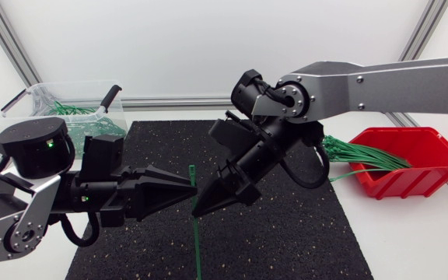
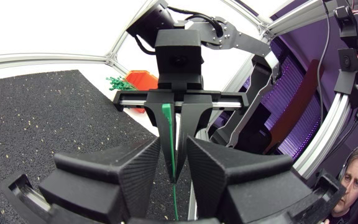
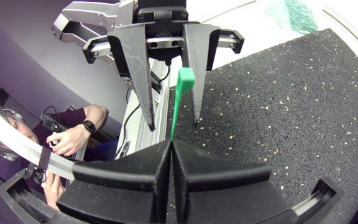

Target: Take a green cable tie from the red box, thread the tail through the head to close it, then place it in the transparent bin on the left.

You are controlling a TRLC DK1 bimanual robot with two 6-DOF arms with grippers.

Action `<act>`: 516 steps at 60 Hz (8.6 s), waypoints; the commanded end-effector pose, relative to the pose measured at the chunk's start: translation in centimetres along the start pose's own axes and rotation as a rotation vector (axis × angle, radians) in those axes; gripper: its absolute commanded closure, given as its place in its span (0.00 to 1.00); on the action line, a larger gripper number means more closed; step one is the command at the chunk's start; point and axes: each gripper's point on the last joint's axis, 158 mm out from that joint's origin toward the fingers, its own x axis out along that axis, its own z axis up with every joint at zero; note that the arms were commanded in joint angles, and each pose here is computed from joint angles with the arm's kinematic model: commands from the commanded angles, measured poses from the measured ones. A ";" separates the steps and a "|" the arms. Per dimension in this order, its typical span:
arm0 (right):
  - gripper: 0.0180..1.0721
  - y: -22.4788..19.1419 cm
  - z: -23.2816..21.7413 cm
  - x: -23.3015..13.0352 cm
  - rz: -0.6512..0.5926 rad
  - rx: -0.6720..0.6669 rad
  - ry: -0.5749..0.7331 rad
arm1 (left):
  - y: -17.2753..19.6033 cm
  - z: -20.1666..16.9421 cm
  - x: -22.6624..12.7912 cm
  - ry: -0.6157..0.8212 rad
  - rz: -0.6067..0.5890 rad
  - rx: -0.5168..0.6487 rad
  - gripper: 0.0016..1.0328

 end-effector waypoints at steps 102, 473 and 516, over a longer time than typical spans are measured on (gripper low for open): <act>0.95 0.3 -0.9 0.0 -0.009 -0.023 -0.012 | 0.3 1.3 0.1 -0.029 -0.001 -0.044 0.96; 0.95 -5.3 -3.9 2.6 -0.856 -2.016 0.060 | 12.0 11.5 -2.2 -0.079 0.039 -0.537 0.96; 0.95 -2.1 -1.2 1.0 -0.769 -1.295 -0.320 | 7.4 6.9 -1.1 -0.032 0.026 -0.427 0.96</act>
